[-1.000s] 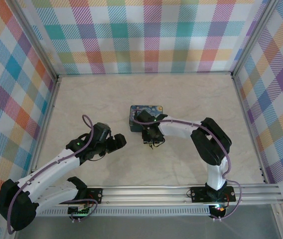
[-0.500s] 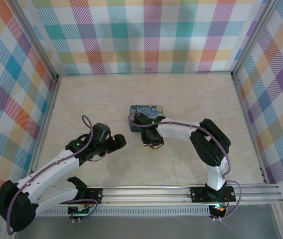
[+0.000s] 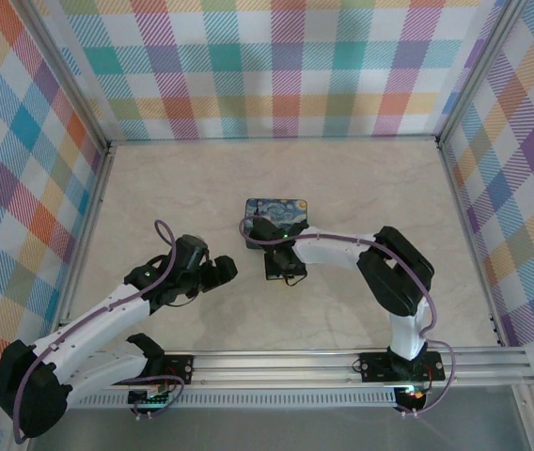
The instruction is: Unlock the padlock with the key
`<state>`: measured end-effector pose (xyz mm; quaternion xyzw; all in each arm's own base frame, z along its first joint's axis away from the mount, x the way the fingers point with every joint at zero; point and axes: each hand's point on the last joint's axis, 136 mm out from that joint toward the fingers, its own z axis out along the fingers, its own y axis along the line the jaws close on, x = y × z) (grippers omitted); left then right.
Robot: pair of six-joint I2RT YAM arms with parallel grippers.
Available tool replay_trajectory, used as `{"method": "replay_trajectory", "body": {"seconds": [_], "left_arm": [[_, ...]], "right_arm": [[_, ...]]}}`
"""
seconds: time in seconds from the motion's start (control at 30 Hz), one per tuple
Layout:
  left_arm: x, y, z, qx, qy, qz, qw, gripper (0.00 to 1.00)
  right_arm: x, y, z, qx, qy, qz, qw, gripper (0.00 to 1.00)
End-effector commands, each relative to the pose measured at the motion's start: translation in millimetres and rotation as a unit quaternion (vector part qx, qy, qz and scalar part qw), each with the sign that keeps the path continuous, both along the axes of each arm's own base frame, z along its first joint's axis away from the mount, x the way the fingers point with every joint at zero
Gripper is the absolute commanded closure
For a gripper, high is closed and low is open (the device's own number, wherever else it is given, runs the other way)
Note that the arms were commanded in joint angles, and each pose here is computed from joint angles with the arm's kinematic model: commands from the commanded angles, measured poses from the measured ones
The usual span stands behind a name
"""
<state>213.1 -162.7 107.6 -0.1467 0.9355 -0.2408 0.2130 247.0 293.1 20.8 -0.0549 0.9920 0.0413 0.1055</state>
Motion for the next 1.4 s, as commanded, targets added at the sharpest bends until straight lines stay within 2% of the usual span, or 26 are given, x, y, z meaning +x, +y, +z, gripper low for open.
{"method": "replay_trajectory", "body": {"seconds": [0.0,0.27,0.4,0.53,0.63,0.73,0.93,1.37], "left_arm": [[0.4,-4.0,6.2,-0.011,-0.014,0.000,1.000,0.15],[14.0,-21.5,40.3,-0.044,-0.054,-0.023,0.997,0.13],[24.4,-38.7,74.1,-0.068,-0.084,-0.054,0.993,0.14],[34.1,-58.4,119.0,-0.100,-0.119,-0.090,0.984,0.22],[38.6,-73.8,155.6,-0.131,-0.146,-0.118,0.974,0.28],[40.8,-87.6,188.8,-0.163,-0.168,-0.143,0.962,0.33],[37.1,-111.5,234.3,-0.225,-0.194,-0.190,0.936,0.40],[33.0,-138.1,229.0,-0.228,-0.174,-0.221,0.932,0.52]], "right_arm": [[-15.4,-8.6,7.1,0.004,0.010,0.002,1.000,1.00],[-2.7,3.8,98.2,0.113,-0.103,0.058,0.987,1.00],[-3.9,10.3,152.6,0.175,-0.177,0.122,0.961,1.00],[-10.2,3.6,210.0,0.221,-0.258,0.177,0.924,1.00],[-14.2,-7.2,244.9,0.235,-0.314,0.201,0.898,1.00],[-18.5,-16.6,268.8,0.239,-0.343,0.213,0.883,1.00],[-24.3,-25.3,289.6,0.242,-0.365,0.219,0.872,1.00],[-29.4,-17.0,302.2,0.273,-0.364,0.227,0.861,1.00]]}}
